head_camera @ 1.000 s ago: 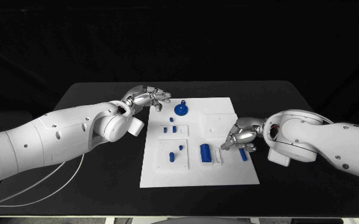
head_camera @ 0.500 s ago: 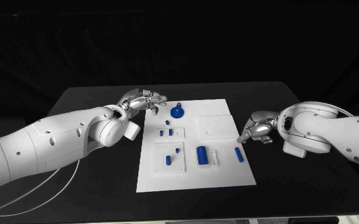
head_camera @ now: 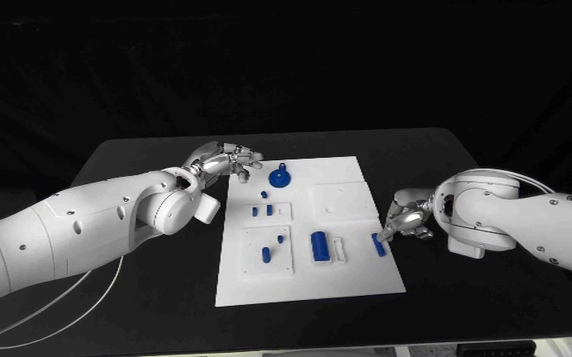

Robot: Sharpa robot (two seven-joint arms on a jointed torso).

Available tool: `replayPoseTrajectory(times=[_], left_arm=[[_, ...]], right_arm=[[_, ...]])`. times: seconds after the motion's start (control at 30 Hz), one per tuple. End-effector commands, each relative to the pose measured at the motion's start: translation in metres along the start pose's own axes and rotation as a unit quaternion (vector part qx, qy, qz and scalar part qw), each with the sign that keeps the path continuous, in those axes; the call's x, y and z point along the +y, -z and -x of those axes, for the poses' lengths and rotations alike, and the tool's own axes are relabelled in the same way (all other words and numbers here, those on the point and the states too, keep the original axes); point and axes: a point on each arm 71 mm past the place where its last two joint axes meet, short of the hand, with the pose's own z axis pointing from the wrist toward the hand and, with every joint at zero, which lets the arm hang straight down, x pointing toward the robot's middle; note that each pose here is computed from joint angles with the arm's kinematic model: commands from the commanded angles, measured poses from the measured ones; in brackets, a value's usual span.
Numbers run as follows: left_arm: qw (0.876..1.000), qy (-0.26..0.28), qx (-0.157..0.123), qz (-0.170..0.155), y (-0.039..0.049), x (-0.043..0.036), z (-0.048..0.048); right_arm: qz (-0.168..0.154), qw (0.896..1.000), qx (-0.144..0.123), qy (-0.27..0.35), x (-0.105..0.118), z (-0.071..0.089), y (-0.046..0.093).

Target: Assemble the parts on the task board

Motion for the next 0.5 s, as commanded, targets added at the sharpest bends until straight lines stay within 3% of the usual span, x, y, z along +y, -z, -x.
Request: replayPoseTrajectory(times=[0.03, 0.5], left_arm=[[1.000, 0.005, 0.008, -0.003, -0.0002, -0.0011, -0.0025], [1.000, 0.005, 0.007, -0.003, 0.0002, -0.0009, -0.0018]], right_arm=[[-0.006, 1.000, 0.003, 0.023, 0.003, -0.004, -0.001], [0.000, 0.999, 0.007, 0.051, 0.014, -0.022, -0.011]])
